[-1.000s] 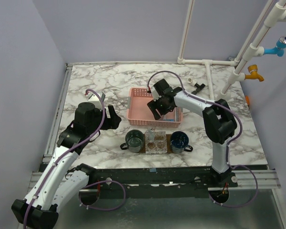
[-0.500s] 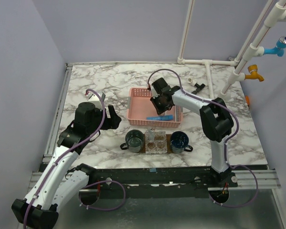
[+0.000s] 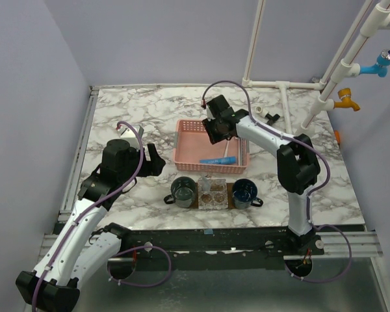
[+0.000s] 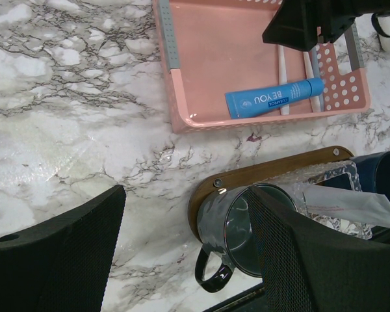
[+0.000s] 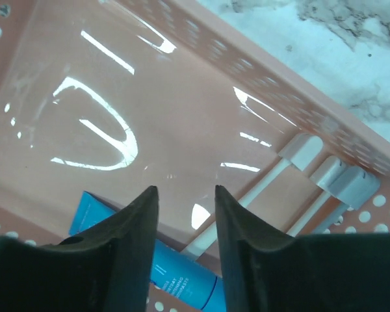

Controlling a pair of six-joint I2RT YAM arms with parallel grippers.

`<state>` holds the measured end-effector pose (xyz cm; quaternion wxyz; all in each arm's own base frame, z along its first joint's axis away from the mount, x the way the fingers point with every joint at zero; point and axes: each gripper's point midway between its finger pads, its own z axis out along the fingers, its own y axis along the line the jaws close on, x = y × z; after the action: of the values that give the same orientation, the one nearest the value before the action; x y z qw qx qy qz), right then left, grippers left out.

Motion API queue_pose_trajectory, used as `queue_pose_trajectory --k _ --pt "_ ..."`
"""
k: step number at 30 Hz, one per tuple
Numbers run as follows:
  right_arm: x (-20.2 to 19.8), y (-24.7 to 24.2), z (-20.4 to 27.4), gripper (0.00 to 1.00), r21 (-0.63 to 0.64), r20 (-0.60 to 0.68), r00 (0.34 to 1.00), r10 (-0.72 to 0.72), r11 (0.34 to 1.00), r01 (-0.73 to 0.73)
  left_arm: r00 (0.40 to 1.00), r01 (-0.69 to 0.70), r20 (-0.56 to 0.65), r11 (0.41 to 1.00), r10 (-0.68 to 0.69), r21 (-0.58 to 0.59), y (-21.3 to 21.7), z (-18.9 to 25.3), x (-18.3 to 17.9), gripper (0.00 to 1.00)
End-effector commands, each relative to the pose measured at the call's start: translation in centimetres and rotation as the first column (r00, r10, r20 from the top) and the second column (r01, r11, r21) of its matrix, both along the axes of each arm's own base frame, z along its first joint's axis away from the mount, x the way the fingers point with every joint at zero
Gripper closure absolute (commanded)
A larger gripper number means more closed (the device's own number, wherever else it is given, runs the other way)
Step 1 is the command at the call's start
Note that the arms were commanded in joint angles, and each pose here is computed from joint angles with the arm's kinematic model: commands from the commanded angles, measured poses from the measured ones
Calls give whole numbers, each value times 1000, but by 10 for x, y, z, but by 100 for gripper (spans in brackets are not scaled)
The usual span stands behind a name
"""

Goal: Prepare toiletry sets of a toothbrush and toothpaste on the tray

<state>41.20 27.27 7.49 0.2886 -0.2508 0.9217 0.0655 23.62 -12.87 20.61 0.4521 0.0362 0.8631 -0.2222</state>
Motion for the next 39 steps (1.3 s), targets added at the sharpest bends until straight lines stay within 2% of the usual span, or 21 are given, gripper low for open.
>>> queue_pose_trajectory --k 1,7,14,17,20,23,34,39 --pt "-3 -11 39 52 -29 43 998 -43 999 45 999 9 31 1000 -9 1 -1 8 2 24" --pt "-25 -28 39 40 -44 -14 991 -132 990 131 999 16 40 1000 -15 -8 -2 11 0 24" --pt "-52 -33 29 36 -34 -118 979 -164 986 161 998 20 60 1000 -19 -20 -2 17 -3 24" --pt "-62 -37 20 34 -58 -173 963 -205 979 197 998 23 62 999 -22 -26 -2 18 -4 24" --pt "-69 -32 13 33 -27 -214 943 -255 966 255 997 28 70 999 -25 -35 -3 21 -6 24" --pt "-71 -29 9 21 21 -229 915 -332 938 346 996 33 80 999 -30 -42 -3 23 -8 24" --pt "-61 -16 -2 15 128 -279 799 -532 804 580 995 53 90 996 -47 -65 -6 28 -15 23" --pt "-52 -21 11 13 136 -237 774 -587 769 625 994 59 95 996 -53 -66 -7 29 -16 23"
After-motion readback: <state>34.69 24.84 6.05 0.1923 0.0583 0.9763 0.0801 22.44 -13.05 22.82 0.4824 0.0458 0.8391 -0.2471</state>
